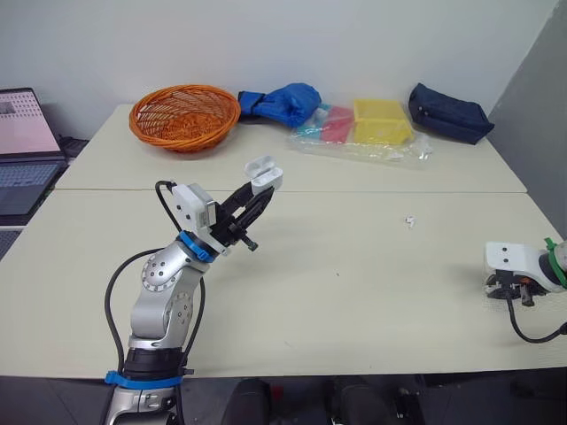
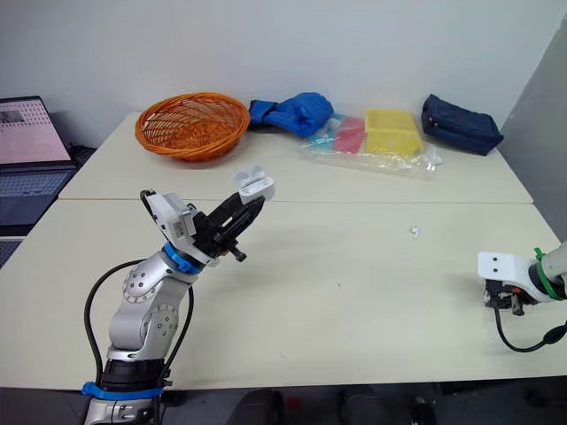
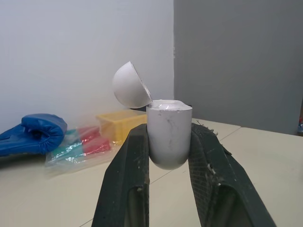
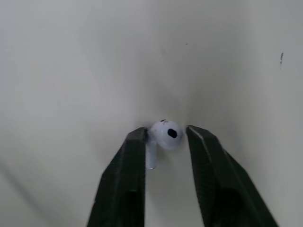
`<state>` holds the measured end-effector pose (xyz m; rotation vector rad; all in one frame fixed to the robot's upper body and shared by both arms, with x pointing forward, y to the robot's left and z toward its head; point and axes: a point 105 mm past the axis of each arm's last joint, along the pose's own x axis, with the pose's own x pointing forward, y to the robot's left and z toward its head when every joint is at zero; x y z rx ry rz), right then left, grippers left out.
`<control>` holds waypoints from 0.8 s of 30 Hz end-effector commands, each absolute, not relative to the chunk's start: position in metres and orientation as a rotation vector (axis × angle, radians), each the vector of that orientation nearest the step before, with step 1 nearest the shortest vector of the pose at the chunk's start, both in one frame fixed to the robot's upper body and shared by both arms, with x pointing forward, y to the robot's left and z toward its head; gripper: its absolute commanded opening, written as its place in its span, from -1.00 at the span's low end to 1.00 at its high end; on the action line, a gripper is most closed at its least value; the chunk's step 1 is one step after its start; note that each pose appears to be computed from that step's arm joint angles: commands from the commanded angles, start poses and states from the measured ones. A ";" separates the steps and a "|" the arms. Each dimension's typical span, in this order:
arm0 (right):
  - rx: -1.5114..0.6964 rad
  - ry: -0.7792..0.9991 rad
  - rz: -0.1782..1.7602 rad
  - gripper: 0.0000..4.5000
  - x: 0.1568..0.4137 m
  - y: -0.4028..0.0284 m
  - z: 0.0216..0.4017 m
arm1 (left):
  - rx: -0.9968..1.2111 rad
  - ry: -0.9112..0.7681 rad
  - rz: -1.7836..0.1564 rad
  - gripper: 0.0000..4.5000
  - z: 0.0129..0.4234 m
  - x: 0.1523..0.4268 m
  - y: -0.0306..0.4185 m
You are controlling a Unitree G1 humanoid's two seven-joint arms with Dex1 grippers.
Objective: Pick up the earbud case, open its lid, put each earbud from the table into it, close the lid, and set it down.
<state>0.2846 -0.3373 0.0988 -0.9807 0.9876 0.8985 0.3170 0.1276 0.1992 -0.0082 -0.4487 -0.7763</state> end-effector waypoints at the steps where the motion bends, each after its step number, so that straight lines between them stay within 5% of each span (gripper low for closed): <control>1: -0.985 1.000 0.875 -0.78 0.285 -0.342 0.099 | 0.008 -0.503 -0.785 -0.66 0.213 0.315 0.127; 6: -0.990 0.972 0.885 -0.78 0.288 -0.338 0.104 | 0.009 -0.504 -0.790 -0.66 0.212 0.315 0.127; 11: -0.898 0.785 1.051 -0.78 0.300 -0.282 0.131 | 0.012 -0.503 -0.795 -0.66 0.211 0.315 0.128; 14: -0.676 0.474 1.136 -0.78 0.321 -0.205 0.179 | 0.015 -0.500 -0.796 -0.66 0.209 0.315 0.128; 16: -0.331 0.139 1.169 -0.78 0.334 -0.129 0.250 | 0.009 -0.499 -0.795 -0.66 0.208 0.316 0.128; 18: -0.147 -0.013 1.287 -0.78 0.315 -0.080 0.292 | -0.004 -0.502 -0.793 -0.66 0.208 0.316 0.127; 24: 0.085 -0.185 1.243 -0.78 0.300 -0.018 0.307 | -0.026 -0.504 -0.810 -0.66 0.208 0.319 0.120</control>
